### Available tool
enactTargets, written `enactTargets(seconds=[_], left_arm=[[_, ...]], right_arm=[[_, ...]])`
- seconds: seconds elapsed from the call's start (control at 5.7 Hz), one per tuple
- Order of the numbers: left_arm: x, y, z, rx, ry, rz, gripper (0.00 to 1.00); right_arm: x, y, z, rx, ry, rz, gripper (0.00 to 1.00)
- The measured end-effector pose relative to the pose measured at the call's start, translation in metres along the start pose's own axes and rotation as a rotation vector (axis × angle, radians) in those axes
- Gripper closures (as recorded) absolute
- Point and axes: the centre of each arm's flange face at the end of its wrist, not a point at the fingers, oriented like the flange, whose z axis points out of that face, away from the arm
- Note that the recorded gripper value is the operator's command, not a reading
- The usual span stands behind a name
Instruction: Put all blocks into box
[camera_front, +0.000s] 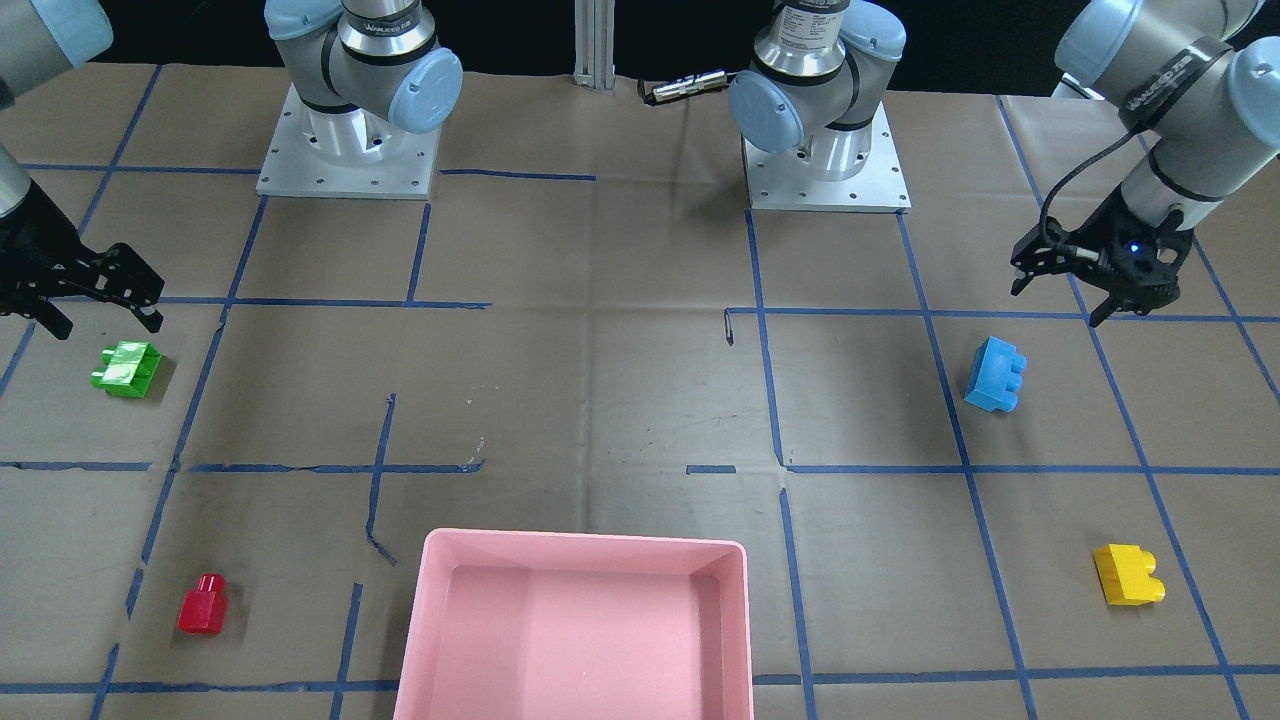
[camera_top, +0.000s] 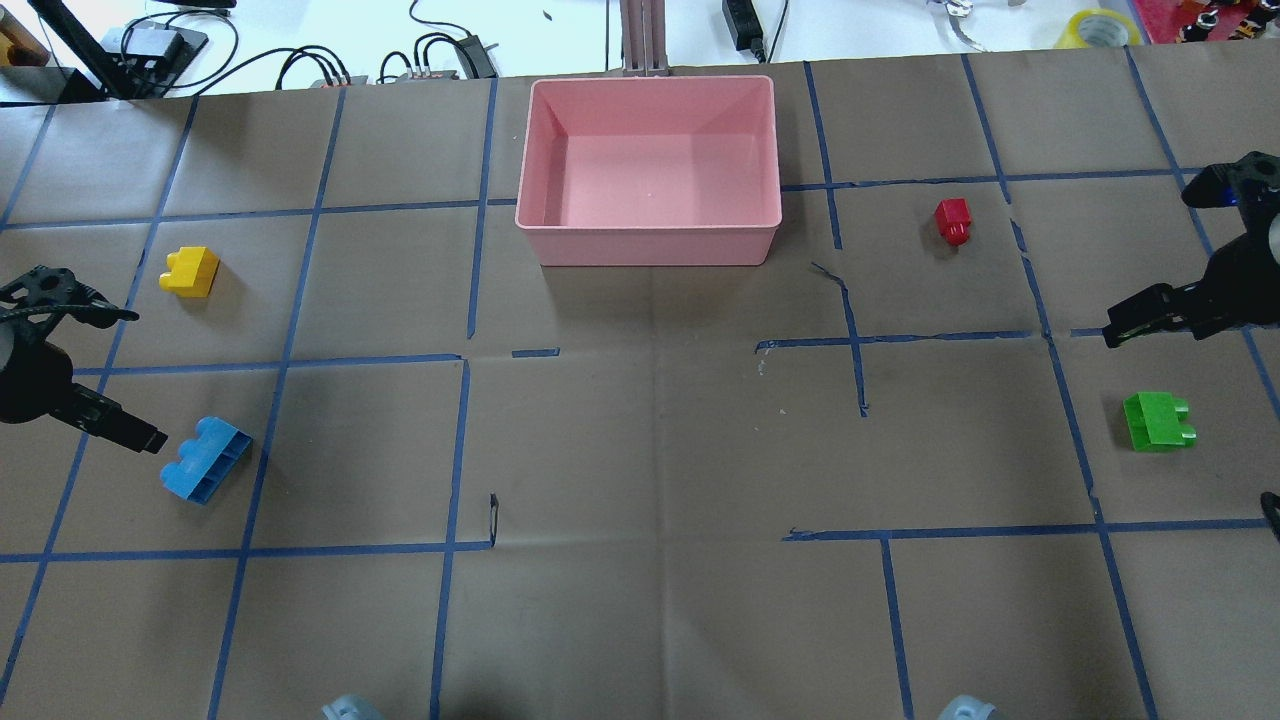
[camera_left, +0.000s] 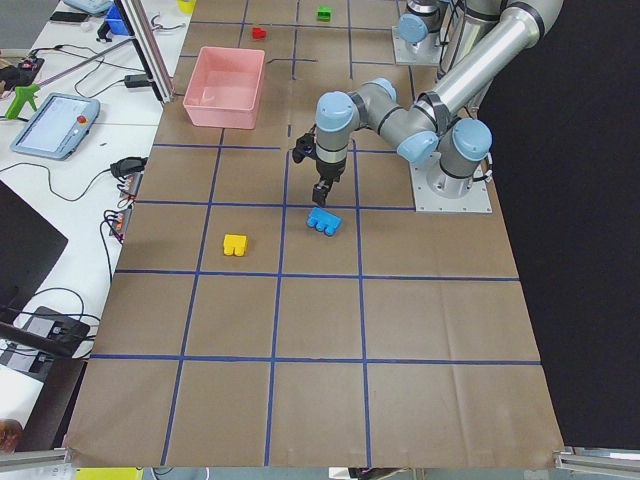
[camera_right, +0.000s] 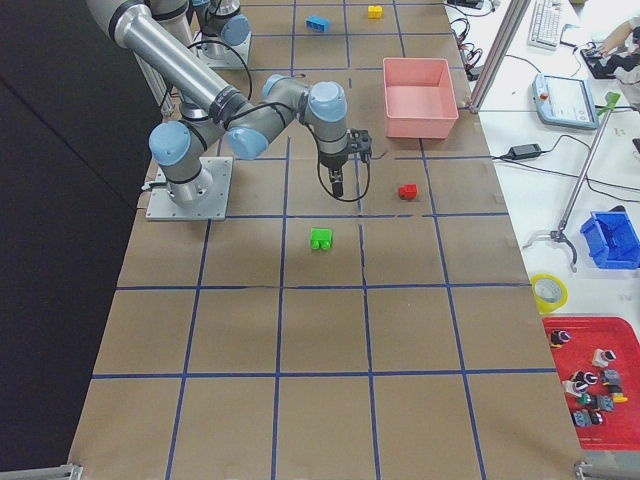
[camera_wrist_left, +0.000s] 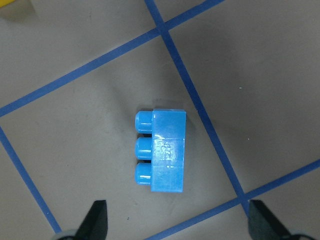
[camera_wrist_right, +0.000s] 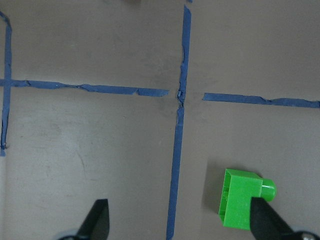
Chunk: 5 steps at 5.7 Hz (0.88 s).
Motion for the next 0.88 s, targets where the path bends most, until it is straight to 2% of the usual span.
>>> enactTargets(seconds=[0.35,0.88], left_arm=[[-0.007,-0.006,0.041,0.030,-0.008,-0.023,0.01],[-0.003,-0.003,0.092,0.046,-0.030,-0.015,0.01]], right_arm=[[0.049,0.011,0.033,0.018,0.009,0.049,0.01],[0.072,0.019,0.077,-0.009,-0.015,0.081,0.01]])
